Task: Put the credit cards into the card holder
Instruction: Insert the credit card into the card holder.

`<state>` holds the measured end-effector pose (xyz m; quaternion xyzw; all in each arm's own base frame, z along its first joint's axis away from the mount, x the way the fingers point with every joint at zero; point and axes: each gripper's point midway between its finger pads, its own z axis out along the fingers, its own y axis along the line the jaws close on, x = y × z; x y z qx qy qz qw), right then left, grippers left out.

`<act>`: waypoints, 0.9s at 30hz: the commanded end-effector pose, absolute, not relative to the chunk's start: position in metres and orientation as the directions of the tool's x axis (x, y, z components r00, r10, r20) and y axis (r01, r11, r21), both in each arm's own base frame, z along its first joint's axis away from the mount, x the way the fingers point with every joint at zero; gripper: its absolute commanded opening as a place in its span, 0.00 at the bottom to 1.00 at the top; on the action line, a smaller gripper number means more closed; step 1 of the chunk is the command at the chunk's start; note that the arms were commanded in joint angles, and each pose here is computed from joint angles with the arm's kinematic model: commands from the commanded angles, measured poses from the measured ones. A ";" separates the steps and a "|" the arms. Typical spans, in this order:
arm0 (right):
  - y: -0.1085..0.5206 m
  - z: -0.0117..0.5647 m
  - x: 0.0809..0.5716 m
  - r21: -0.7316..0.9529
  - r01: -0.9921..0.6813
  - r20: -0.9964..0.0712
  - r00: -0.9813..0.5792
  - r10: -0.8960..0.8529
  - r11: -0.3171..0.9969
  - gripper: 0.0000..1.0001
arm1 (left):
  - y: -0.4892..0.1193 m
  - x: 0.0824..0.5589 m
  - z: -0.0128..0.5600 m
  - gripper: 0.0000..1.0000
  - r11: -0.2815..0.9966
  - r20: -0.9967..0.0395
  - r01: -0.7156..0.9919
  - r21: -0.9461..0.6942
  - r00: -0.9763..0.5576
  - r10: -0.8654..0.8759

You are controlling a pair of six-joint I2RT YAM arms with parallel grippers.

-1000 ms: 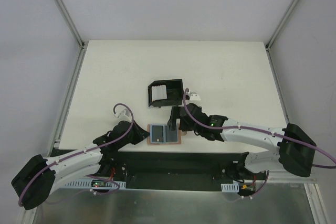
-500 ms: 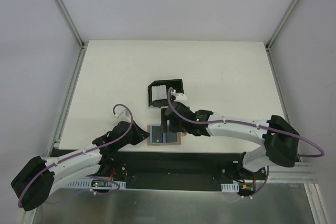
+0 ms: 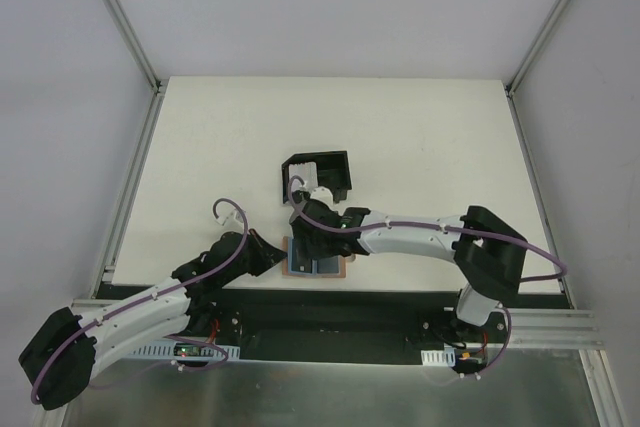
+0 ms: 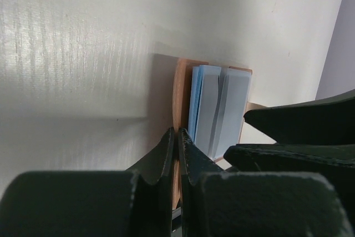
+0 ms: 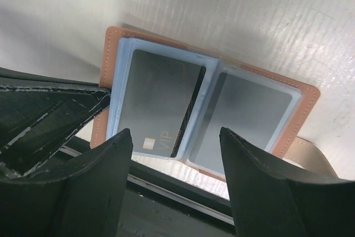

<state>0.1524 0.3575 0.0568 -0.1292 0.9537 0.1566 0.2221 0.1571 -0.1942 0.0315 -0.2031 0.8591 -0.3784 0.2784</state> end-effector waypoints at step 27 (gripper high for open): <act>0.380 0.055 0.154 0.262 -0.307 -0.393 -0.900 -0.189 0.915 0.65 | -0.194 0.154 0.030 0.00 0.619 -0.298 -0.157 -0.770 -0.768 -0.567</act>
